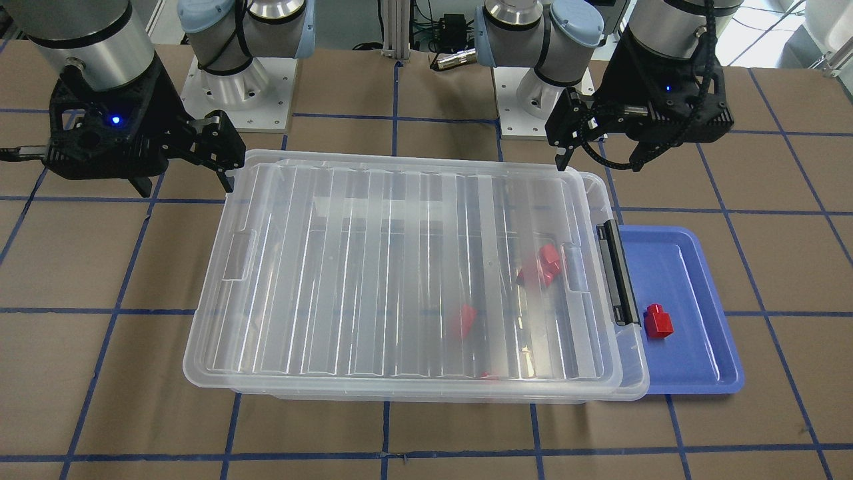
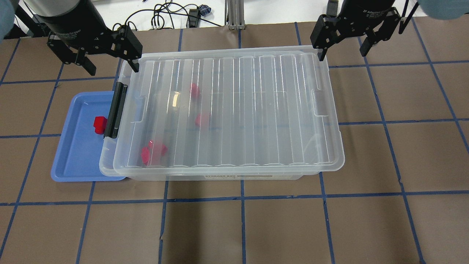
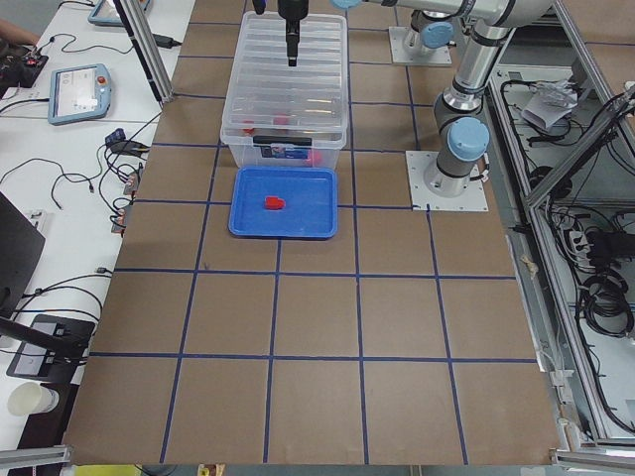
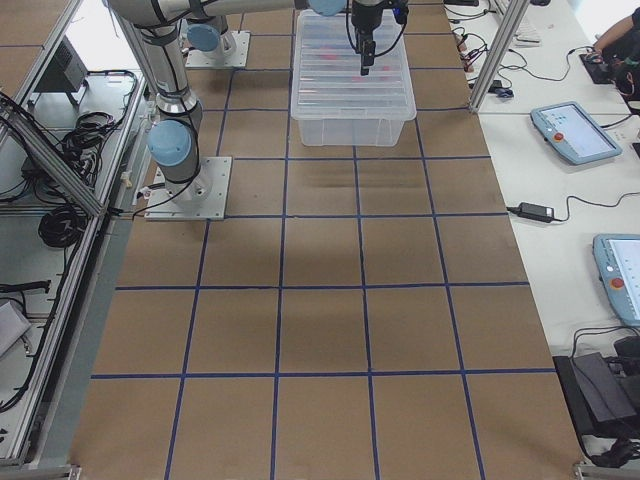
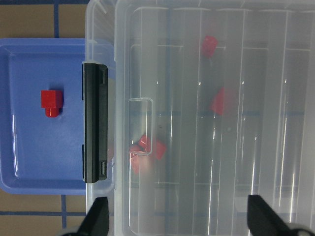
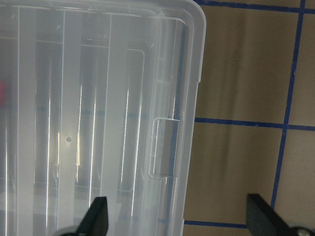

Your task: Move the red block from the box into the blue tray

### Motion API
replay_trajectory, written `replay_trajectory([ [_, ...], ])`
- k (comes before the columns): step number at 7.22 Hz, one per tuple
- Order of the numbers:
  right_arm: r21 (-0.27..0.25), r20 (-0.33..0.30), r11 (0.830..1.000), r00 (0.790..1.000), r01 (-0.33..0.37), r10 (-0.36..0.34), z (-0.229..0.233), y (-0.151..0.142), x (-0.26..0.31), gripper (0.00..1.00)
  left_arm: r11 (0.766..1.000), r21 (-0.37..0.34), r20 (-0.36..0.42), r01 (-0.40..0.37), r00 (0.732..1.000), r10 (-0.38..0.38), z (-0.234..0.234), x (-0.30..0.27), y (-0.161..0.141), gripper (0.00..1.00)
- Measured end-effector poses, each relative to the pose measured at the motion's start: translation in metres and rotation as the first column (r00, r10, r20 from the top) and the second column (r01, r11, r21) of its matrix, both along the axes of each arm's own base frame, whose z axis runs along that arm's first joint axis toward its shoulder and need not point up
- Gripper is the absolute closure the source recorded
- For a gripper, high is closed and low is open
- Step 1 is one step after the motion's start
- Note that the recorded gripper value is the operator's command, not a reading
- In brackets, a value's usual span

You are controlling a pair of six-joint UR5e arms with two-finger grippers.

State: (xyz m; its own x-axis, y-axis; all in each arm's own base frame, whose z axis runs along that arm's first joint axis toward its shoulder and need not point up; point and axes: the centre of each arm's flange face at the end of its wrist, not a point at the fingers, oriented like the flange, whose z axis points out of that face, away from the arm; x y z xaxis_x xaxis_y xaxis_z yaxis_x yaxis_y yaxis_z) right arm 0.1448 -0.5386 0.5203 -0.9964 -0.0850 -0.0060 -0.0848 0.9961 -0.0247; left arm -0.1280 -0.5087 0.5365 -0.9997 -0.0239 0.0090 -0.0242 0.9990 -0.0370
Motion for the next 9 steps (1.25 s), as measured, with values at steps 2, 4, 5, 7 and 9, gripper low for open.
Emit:
replay_trajectory([
  [2,-0.003,-0.001,1.000,1.000,0.001,-0.001,0.0015,0.0006,0.0000,0.00,1.000,0.014,0.001,0.004,1.000,-0.004,-0.0034,-0.0024,-0.0012,0.00],
  [4,-0.007,-0.002,1.000,1.000,0.002,-0.002,0.0022,0.0004,-0.0003,0.00,1.000,0.025,0.000,0.007,1.000,-0.007,-0.0046,-0.0039,-0.0017,0.00],
  [5,-0.007,-0.002,1.000,1.000,0.002,-0.002,0.0025,0.0003,-0.0006,0.00,0.999,0.031,0.000,0.009,1.000,-0.009,-0.0064,-0.0048,-0.0018,0.00],
  [7,-0.008,-0.003,1.000,1.000,0.004,-0.004,0.0024,-0.0003,-0.0018,0.00,0.999,0.033,-0.002,0.010,1.000,-0.010,-0.0068,-0.0055,-0.0027,0.00],
  [9,-0.008,-0.002,1.000,1.000,0.005,-0.005,0.0023,-0.0005,-0.0021,0.00,0.999,0.038,-0.001,0.008,1.000,-0.008,-0.0053,-0.0045,-0.0047,0.00],
])
